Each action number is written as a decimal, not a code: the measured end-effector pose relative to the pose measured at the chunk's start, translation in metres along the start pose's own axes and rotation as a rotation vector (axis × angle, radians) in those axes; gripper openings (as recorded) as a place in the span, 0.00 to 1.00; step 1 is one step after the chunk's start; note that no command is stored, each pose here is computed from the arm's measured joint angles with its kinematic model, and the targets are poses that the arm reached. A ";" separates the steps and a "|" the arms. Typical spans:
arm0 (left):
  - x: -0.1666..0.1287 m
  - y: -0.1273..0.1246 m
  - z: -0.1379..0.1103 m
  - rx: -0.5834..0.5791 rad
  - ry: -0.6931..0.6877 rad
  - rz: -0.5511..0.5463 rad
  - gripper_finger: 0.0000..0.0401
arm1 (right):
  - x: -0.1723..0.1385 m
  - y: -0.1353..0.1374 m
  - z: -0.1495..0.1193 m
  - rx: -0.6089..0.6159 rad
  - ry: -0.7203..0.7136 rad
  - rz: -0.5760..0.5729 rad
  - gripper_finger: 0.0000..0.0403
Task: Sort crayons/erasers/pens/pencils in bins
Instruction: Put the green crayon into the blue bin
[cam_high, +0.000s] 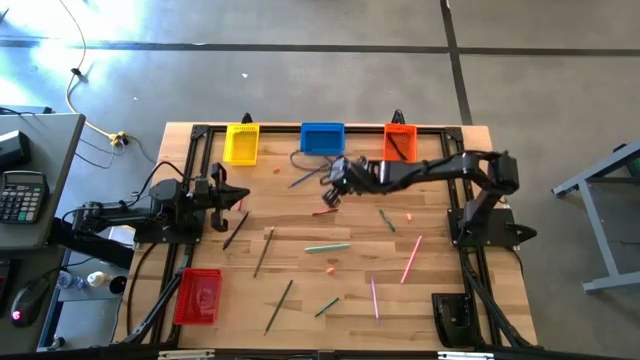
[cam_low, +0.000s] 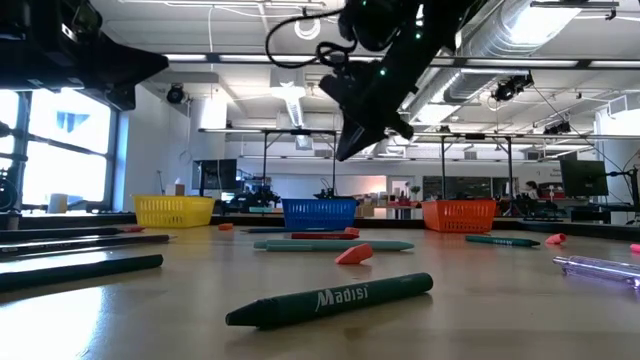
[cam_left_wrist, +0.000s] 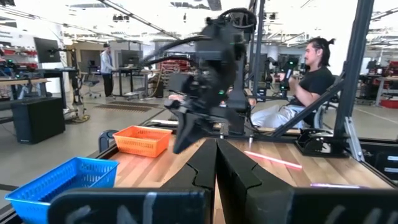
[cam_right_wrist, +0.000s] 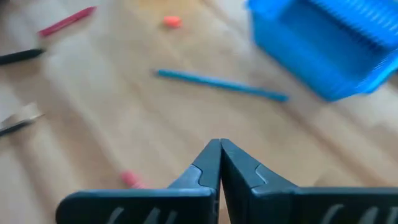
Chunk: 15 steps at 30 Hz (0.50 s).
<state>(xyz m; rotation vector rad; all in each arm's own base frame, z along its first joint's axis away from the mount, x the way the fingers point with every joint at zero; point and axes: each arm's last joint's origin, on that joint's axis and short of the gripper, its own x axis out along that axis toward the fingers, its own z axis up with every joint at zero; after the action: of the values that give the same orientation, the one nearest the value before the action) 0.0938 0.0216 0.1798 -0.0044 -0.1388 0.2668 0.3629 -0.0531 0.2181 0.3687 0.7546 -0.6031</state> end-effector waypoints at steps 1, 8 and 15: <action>0.000 -0.001 0.000 -0.001 0.000 -0.006 0.00 | -0.003 0.007 -0.004 -0.003 0.000 0.005 0.00; 0.000 -0.003 0.000 -0.004 0.001 -0.027 0.00 | -0.018 0.042 -0.026 0.005 -0.009 0.026 0.00; 0.000 -0.003 0.000 -0.004 0.001 -0.027 0.00 | -0.029 0.062 -0.041 0.020 -0.015 0.054 0.00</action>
<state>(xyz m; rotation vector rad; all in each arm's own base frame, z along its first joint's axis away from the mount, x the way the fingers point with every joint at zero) 0.0943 0.0190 0.1798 -0.0064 -0.1386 0.2394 0.3636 0.0273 0.2177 0.4017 0.7225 -0.5620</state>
